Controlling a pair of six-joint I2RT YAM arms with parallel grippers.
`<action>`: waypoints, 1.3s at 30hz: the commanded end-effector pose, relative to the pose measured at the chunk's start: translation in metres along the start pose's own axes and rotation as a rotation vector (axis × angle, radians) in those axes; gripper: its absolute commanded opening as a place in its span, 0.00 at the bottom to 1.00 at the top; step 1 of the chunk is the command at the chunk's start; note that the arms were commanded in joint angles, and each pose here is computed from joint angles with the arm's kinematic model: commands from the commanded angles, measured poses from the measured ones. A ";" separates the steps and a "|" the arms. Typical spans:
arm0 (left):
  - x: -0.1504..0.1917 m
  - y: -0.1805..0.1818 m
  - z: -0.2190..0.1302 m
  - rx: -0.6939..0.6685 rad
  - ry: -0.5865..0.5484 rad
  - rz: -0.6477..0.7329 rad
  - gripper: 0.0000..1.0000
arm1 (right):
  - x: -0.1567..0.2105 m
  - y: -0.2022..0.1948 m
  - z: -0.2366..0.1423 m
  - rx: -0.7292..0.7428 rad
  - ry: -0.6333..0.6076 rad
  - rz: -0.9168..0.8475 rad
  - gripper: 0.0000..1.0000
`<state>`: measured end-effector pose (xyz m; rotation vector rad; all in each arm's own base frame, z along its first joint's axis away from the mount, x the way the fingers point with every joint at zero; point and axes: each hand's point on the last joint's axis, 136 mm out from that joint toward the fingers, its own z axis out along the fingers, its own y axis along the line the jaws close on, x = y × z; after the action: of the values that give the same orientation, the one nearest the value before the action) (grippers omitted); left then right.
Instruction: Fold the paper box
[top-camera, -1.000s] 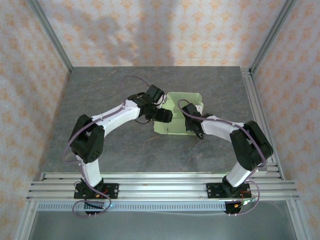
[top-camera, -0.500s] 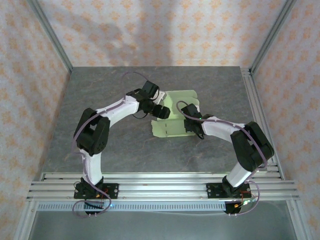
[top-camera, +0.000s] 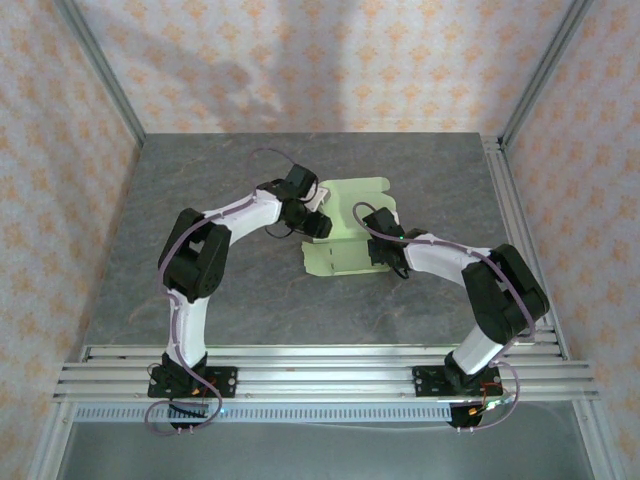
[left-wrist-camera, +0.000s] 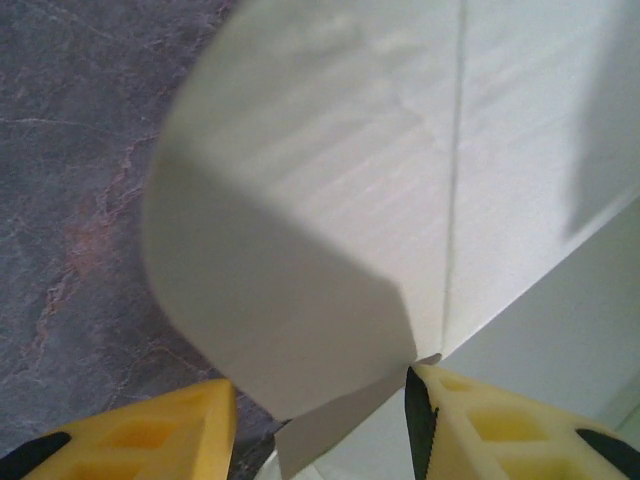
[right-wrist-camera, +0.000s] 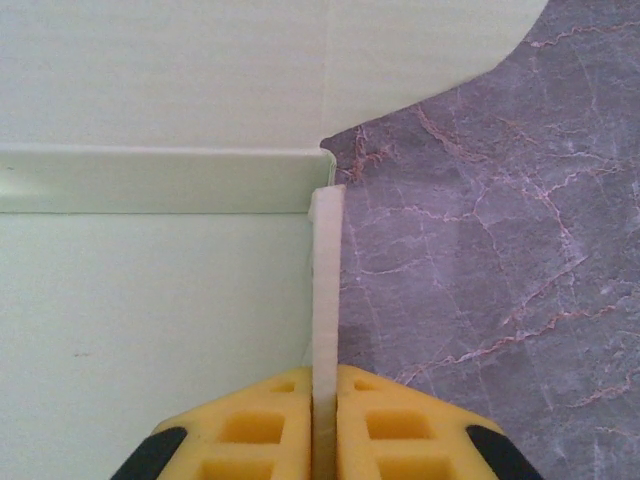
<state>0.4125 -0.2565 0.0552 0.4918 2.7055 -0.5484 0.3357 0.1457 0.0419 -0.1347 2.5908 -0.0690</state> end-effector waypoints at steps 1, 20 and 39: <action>0.003 -0.001 0.003 0.019 0.032 -0.034 0.48 | 0.001 -0.004 -0.003 0.007 -0.003 -0.009 0.12; 0.024 -0.033 -0.004 0.200 0.086 -0.283 0.48 | 0.001 -0.005 0.003 0.029 0.006 0.024 0.12; 0.014 -0.061 0.020 0.270 0.054 -0.501 0.45 | 0.002 0.000 0.006 0.006 0.009 0.033 0.12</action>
<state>0.3768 -0.3054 0.0528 -0.0223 2.8381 -0.9964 0.3369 0.1464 0.0417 -0.1083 2.5880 -0.0597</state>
